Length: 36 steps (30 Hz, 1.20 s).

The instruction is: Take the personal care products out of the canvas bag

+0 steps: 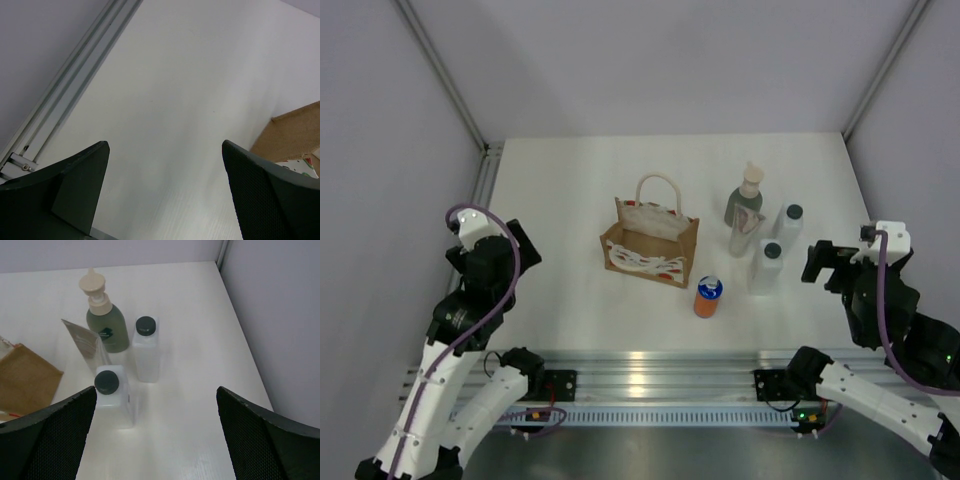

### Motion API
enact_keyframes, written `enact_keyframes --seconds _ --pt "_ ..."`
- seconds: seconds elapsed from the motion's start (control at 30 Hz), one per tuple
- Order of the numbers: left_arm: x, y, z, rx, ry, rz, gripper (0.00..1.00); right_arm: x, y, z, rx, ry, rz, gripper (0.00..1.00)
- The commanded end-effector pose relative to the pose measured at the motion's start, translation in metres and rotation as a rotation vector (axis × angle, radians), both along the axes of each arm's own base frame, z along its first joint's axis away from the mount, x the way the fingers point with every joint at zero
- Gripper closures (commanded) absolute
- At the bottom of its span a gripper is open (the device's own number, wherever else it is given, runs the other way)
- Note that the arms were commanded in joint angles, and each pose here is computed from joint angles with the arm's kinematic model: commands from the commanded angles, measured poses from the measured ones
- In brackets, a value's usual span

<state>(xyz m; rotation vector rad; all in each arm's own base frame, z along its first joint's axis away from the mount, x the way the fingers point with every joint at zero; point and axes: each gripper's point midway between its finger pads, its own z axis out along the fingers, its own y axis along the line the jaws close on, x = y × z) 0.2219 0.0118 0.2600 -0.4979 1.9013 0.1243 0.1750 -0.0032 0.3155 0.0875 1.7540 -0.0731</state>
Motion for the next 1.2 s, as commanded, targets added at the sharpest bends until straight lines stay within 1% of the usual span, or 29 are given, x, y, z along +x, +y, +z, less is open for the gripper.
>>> enact_keyframes --seconds 0.0,0.17,0.27,0.57,1.0,1.17 --pt "0.003 0.009 0.014 -0.004 -0.059 0.032 0.02 -0.006 -0.02 0.005 -0.122 0.008 -0.035 0.0" --pt "-0.003 0.008 0.022 -0.022 -0.12 0.004 0.02 -0.005 -0.024 -0.002 -0.162 0.023 -0.063 0.0" --pt "-0.004 0.007 0.022 -0.025 -0.128 -0.006 0.02 -0.005 -0.024 -0.005 -0.167 0.025 -0.067 0.01" --pt "-0.001 0.006 0.021 -0.025 -0.122 -0.007 0.02 -0.012 -0.028 -0.001 -0.11 -0.012 -0.039 0.0" --pt "0.003 0.0 0.016 -0.027 -0.099 -0.032 0.02 -0.006 -0.022 -0.005 -0.128 0.001 -0.043 0.01" --pt "0.006 -0.006 0.015 -0.031 -0.094 -0.064 0.02 -0.006 -0.022 -0.003 -0.112 -0.006 -0.045 0.0"
